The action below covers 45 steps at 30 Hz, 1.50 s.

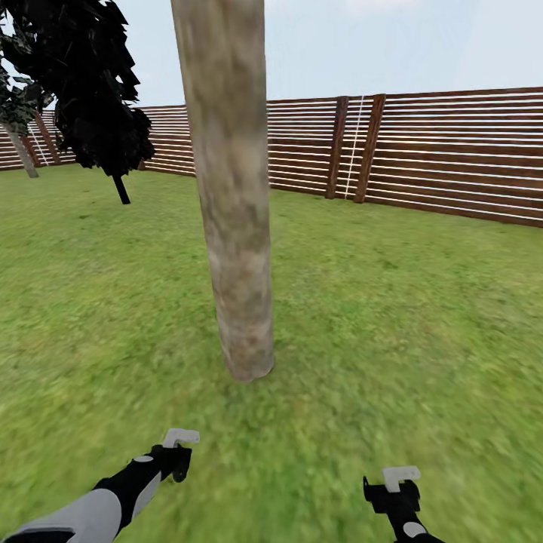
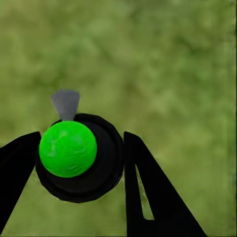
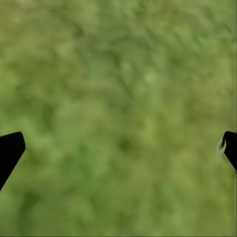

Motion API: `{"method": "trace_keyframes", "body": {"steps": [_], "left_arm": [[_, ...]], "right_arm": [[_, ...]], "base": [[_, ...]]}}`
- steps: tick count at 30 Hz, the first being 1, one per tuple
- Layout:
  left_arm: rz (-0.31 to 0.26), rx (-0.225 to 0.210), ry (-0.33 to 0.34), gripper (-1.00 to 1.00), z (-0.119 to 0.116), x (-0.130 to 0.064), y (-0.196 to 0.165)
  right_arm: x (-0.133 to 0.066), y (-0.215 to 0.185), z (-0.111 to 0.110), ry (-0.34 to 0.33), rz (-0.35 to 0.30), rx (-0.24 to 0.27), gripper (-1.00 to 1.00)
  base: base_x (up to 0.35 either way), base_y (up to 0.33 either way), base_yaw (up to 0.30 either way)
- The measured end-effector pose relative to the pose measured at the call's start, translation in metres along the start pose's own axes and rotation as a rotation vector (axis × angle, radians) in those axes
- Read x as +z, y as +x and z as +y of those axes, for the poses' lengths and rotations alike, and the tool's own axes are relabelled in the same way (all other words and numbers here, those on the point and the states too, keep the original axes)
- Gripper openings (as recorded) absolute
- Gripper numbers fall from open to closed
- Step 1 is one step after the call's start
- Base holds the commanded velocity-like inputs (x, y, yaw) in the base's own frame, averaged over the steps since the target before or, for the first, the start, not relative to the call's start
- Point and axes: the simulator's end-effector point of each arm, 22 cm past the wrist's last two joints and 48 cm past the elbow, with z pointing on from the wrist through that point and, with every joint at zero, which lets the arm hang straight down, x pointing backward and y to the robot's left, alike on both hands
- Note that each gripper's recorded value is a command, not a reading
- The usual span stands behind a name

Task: In the garden, pick up the pesticide atomizer on the floor and spray pesticide onto both trees until each tree trunk is fully covered.

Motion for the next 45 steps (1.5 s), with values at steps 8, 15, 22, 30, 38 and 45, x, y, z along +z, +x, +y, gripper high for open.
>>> {"method": "trace_keyframes", "body": {"steps": [8,15,22,30,38,45], "left_arm": [[-0.002,-0.019,0.002,-1.0,0.0,0.0,-0.001],[-0.007,-0.033,0.001,-1.0,0.0,0.0,-0.002],[-0.011,-0.072,0.01,-1.0,-0.002,-0.01,-0.079],[-0.082,-0.077,0.04,-1.0,-0.004,-0.039,-0.155],[-0.079,-0.069,0.046,-1.0,-0.012,-0.054,-0.181],[-0.102,-0.066,0.087,-1.0,-0.037,-0.058,-0.201]], "right_arm": [[-0.002,0.008,0.001,0.0,0.013,-0.002,1.0],[-0.004,0.011,0.002,0.0,0.017,0.0,1.0],[-0.004,0.011,0.002,0.001,0.017,0.0,1.0],[-0.003,0.011,0.002,0.0,0.018,-0.002,1.0],[-0.003,0.011,0.003,-0.002,0.018,-0.003,1.0],[-0.003,0.011,0.002,-0.001,0.017,-0.005,1.0]], "base": [[0.067,-0.262,-0.078],[0.233,-0.09,-0.287],[0.014,-0.001,-0.044],[-0.201,0.0,0.0],[-0.315,0.0,0.0],[-0.019,0.0,0.0]]}}
